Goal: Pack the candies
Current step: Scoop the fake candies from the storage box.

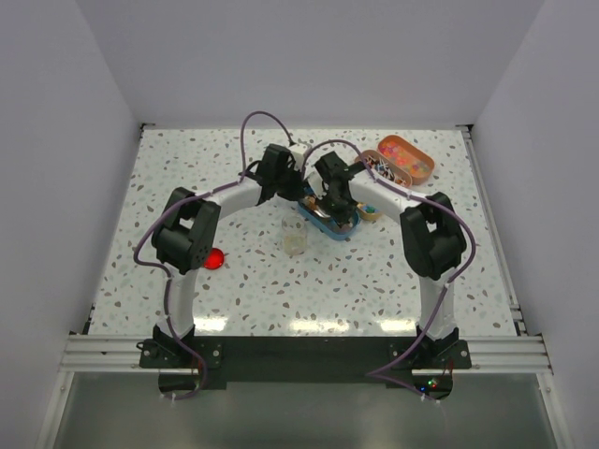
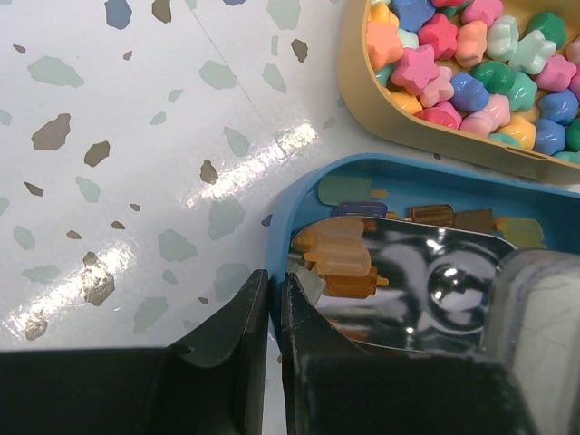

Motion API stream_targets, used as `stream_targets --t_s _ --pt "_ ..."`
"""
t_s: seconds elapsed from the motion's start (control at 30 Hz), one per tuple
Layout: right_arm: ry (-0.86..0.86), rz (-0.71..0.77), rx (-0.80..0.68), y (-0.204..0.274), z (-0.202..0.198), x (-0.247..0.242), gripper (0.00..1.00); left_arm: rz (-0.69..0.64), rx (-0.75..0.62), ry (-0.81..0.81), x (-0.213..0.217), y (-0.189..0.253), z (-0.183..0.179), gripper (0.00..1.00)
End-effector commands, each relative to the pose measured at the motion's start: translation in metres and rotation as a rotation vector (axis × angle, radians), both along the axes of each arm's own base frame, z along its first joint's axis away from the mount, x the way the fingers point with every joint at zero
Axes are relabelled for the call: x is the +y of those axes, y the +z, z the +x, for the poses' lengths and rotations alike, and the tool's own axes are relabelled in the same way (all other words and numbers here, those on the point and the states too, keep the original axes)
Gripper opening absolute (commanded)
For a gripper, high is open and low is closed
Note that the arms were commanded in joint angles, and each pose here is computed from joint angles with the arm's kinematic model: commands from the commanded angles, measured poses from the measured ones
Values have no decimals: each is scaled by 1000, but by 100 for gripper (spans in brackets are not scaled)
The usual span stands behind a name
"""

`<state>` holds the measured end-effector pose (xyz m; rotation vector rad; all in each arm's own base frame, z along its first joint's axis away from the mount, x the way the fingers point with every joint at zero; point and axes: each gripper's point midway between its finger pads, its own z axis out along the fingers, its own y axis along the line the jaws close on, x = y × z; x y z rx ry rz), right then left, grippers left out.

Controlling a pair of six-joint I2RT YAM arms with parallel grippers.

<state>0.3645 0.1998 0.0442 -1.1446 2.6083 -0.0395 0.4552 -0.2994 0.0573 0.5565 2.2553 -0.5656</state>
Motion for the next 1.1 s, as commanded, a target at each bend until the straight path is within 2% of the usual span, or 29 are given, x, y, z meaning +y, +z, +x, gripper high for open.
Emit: stream_targets --t_s 0.0,0.27,0.37,0.53,0.67,0.77,0.9,1.07 --pt "100 197 -104 30 17 45 0 -174 -71 -120 -41 64 -9 1" --pt "39 325 -187 43 31 61 0 -202 -86 -107 -43 68 -6 1" --pt "-87 272 -213 43 42 44 0 -202 -85 -97 -41 66 -7 0" --pt "-120 229 -263 47 47 28 0 -217 -83 -45 -31 64 1 0" --pt "-177 120 -242 37 46 3 0 -237 -72 6 -17 64 12 0" --pt "-150 110 -233 34 43 2 0 -249 -67 17 -13 65 16 1" --pt "-104 152 -228 34 41 11 0 -266 -71 7 -15 69 15 9" --pt "-66 157 -185 26 37 16 0 -273 -82 7 -14 75 14 12"
